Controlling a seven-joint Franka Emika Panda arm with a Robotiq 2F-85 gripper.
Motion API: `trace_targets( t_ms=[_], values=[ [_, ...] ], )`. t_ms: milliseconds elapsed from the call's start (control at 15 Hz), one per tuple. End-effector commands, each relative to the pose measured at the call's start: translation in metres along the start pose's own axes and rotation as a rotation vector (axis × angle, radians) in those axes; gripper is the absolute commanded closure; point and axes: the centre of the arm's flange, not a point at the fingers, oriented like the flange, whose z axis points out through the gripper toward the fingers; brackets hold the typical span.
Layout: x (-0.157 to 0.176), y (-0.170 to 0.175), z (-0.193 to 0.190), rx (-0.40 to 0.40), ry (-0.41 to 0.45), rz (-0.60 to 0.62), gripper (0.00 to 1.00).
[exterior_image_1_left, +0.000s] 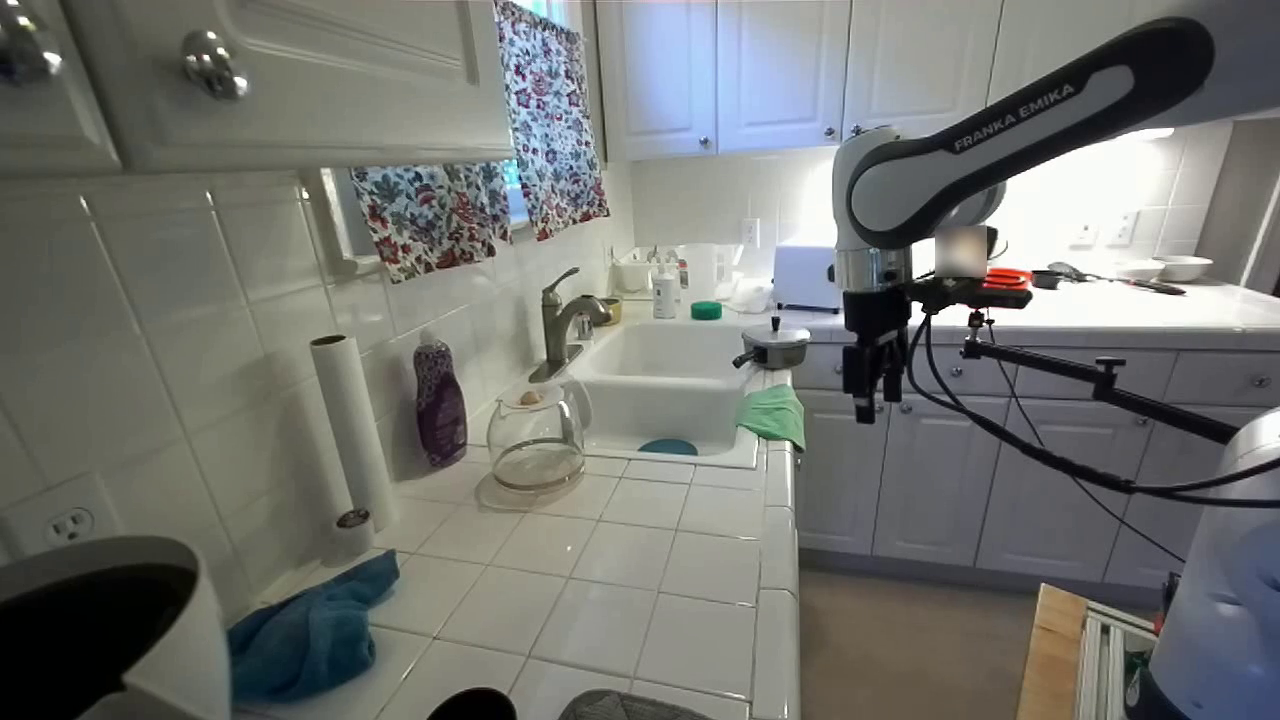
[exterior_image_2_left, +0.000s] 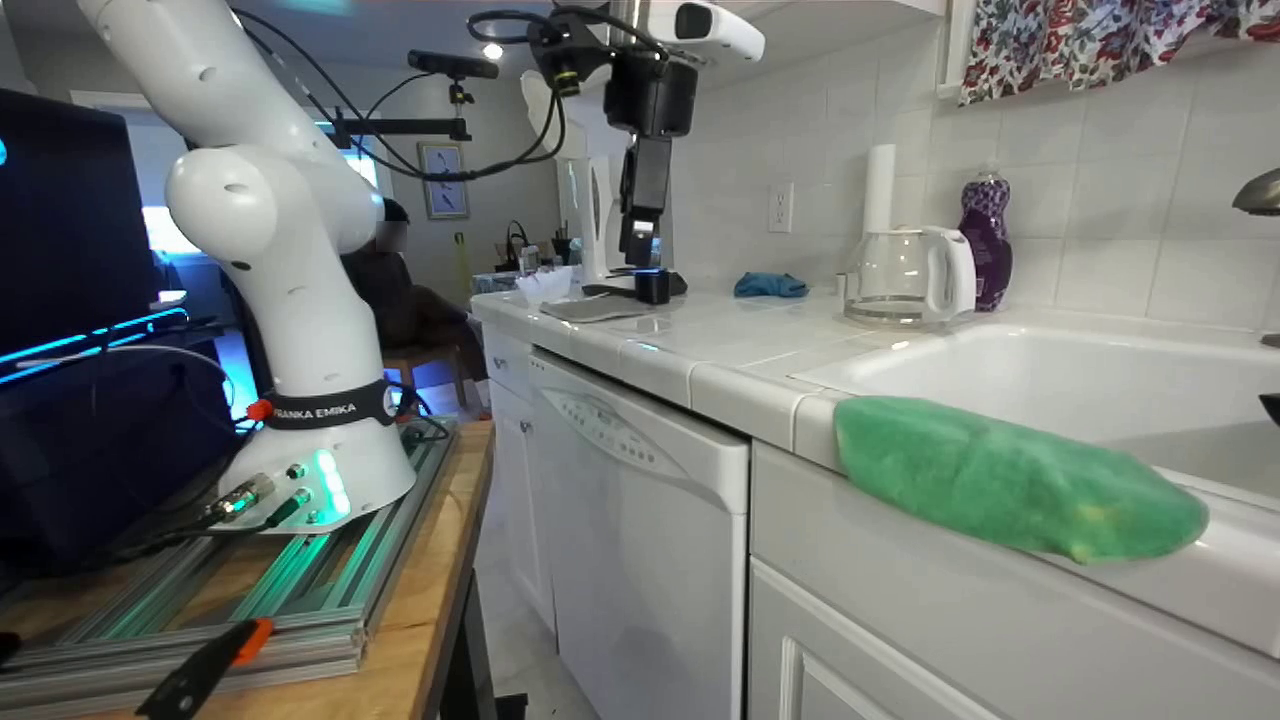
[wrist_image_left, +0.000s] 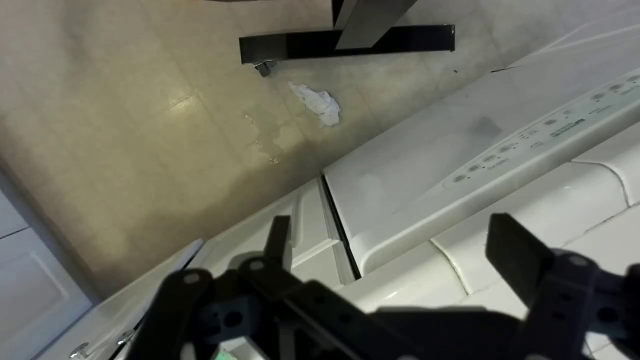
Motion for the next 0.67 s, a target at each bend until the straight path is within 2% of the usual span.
trace_targets(
  t_ms=[0,133,267,400,600],
  values=[
    [0.000,0.000,0.000,0.000,0.000,0.000,0.00],
    [0.011,-0.002,0.000,-0.015,0.022,-0.027,0.00],
    [0.022,-0.018,-0.001,-0.019,0.041,-0.096,0.00],
    [0.029,-0.049,0.000,-0.024,0.044,-0.181,0.00],
    [0.038,-0.113,0.006,-0.051,0.027,-0.341,0.00]
  ],
)
